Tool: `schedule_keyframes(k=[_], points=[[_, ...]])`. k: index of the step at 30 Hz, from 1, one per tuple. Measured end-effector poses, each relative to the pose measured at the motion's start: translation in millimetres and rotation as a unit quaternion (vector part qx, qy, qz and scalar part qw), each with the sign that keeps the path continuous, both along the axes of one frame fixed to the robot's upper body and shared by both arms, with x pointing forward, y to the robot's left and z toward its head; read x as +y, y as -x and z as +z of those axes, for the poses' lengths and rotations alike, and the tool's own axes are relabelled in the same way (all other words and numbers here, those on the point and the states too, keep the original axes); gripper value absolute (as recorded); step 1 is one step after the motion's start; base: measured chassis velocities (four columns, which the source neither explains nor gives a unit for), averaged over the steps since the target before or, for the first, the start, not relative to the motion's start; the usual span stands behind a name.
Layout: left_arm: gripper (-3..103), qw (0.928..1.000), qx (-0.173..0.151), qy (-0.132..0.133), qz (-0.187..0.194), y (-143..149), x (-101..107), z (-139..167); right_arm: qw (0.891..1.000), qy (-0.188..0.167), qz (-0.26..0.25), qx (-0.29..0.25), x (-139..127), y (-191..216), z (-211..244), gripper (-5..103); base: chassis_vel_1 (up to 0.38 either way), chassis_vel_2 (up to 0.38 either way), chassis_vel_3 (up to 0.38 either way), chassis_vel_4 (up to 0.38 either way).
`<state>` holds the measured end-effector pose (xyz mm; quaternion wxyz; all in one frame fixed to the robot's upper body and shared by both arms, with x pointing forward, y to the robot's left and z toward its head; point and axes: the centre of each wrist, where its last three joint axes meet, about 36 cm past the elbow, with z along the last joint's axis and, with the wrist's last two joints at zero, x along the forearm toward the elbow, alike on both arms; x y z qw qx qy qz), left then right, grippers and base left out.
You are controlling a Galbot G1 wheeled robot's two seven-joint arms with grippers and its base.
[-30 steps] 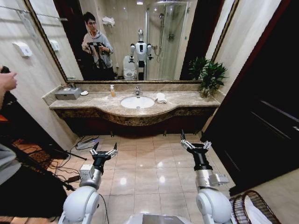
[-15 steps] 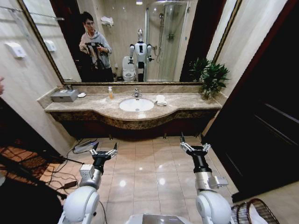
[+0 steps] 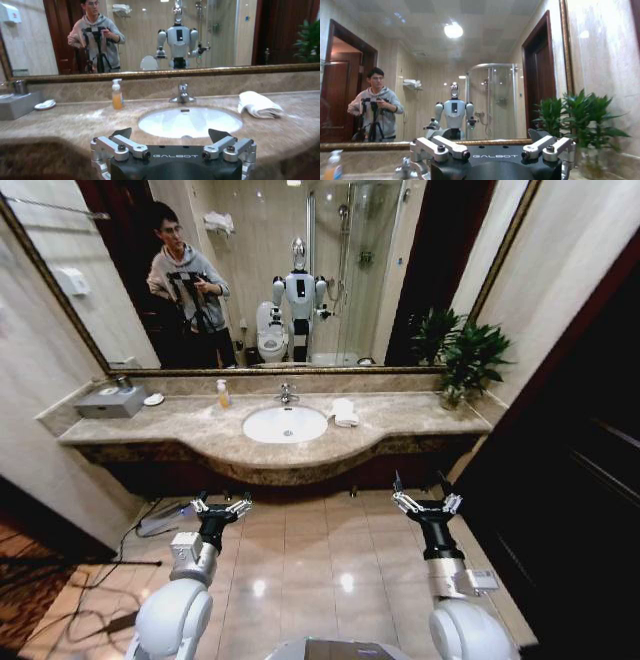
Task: Pick up the towel from the sink counter and wipe the mirror surface.
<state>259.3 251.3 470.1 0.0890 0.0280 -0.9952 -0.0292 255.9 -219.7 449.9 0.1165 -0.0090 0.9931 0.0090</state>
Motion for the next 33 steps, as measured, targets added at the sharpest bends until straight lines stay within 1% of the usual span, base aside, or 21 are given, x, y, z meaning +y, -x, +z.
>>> schedule_keyframes(k=[5, 7, 14, 17, 22, 26, 33], points=[[100, 1.0, 0.0, 0.0, 0.0, 0, 0, 0, 1.0, -0.015, 0.002, -0.003, 2, -10, -5, 100, -0.376, 0.364, 0.369, -0.37], [100, 1.0, 0.0, 0.0, 0.0, 0, 0, 0, 1.0, -0.027, 0.008, -0.001, 6, -19, -6, 100, -0.343, 0.362, 0.361, -0.361], [100, 1.0, 0.0, 0.0, 0.0, 0, 0, 0, 0.999, -0.034, 0.024, 0.012, 7, -39, -14, 100, -0.302, 0.321, 0.315, -0.306], [100, 1.0, 0.0, 0.0, 0.0, 0, 0, 0, 0.999, -0.037, 0.024, 0.014, 5, -49, -17, 100, -0.216, 0.18, 0.159, -0.099], [100, 1.0, 0.0, 0.0, 0.0, 0, 0, 0, 0.998, -0.051, 0.029, 0.004, -1, -67, -16, 100, -0.084, 0.067, -0.008, -0.021], [100, 1.0, 0.0, 0.0, 0.0, 0, 0, 0, 0.998, -0.045, 0.034, 0.004, -6, -72, -12, 100, 0.076, -0.011, -0.066, 0.006], [100, 1.0, 0.0, 0.0, 0.0, 0, 0, 0, 0.998, -0.045, 0.039, 0.005, -4, -80, -11, 100, 0.045, -0.019, -0.04, 0.011]])
